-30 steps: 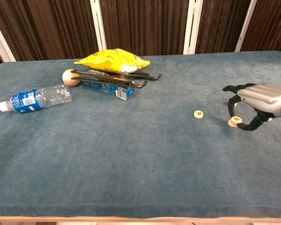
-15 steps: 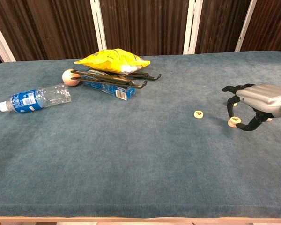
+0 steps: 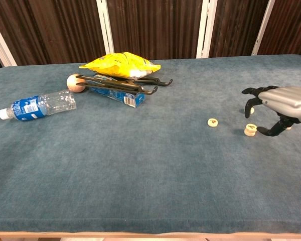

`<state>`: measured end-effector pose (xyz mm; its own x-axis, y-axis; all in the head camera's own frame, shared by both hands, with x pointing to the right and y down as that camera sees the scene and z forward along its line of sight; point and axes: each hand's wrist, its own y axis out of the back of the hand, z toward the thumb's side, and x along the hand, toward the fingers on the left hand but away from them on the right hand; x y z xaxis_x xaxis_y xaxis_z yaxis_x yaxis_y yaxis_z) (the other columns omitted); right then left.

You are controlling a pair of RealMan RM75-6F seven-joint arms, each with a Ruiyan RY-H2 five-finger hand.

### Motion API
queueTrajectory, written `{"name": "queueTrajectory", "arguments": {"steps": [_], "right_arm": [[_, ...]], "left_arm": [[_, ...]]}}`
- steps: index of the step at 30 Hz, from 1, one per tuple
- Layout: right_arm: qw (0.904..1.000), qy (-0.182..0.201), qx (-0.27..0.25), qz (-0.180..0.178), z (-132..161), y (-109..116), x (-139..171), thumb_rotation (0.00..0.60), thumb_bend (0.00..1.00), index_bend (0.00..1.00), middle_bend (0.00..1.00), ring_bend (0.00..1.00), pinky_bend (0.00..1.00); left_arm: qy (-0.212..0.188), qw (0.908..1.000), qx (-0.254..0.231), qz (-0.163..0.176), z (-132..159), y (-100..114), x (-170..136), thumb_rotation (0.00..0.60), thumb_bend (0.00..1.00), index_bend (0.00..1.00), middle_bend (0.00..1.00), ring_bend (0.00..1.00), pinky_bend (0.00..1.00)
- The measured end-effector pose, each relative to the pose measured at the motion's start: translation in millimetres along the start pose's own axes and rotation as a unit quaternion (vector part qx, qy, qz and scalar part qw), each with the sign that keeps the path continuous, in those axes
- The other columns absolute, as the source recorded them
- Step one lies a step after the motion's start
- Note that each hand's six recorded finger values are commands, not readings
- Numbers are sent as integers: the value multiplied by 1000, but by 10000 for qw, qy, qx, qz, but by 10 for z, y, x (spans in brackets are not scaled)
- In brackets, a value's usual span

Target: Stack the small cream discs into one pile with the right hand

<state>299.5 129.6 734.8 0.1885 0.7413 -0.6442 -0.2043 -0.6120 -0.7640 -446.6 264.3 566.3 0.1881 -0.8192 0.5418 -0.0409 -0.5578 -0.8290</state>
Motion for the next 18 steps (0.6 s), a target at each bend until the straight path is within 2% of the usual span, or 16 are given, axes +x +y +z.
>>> {"name": "queueTrajectory", "arguments": {"steps": [5,18], "right_arm": [[9997,-199,15,-159,-252,58,117,600,471,446,40,0,0],[9972,-682,150,274,-678,-200,-24,600,471,508,41,0,0]], "left_arm": [[4,10000,10,4,-8,1,-7,600,472,0,0,0,37],[10,10000,39,-14,3,-19,9,600,473,0,0,0,37]]}}
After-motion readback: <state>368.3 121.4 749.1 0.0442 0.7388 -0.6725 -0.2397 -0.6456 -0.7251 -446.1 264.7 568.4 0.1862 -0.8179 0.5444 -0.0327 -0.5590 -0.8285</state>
